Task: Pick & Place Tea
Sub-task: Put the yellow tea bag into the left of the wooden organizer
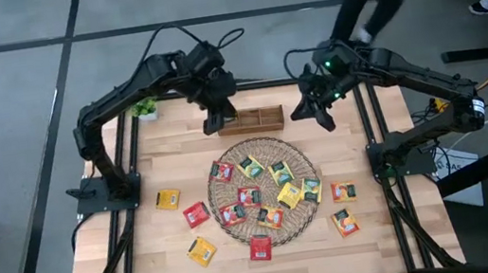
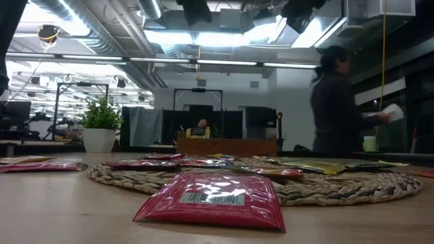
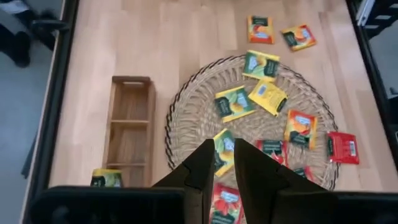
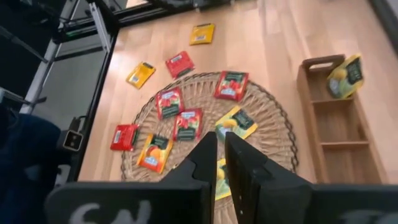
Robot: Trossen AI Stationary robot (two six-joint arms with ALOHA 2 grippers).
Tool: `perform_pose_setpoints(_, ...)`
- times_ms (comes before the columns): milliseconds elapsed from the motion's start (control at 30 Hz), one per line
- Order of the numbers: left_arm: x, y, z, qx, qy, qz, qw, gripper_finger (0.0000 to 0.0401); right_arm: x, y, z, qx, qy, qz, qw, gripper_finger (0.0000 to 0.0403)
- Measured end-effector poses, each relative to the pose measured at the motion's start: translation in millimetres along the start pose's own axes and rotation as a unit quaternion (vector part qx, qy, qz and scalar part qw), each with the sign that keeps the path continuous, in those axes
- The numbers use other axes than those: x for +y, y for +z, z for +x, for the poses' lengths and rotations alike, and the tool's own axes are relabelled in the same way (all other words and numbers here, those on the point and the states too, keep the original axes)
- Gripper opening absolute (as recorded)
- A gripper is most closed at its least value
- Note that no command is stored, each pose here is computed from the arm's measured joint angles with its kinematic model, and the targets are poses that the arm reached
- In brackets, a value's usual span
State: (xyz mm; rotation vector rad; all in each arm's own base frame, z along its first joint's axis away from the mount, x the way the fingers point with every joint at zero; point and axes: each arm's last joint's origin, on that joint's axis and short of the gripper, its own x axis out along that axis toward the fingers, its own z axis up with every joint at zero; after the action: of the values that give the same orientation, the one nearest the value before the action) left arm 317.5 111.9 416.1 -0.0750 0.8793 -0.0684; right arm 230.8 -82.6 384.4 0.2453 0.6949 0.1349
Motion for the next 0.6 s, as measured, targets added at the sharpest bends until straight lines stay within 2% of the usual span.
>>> perform_pose_setpoints(600,-58,9,4,-0.003,-0.023,0.008,1.0,0.0059,16,-30,45,0.066,0.04,0.021,0.997,0.0035)
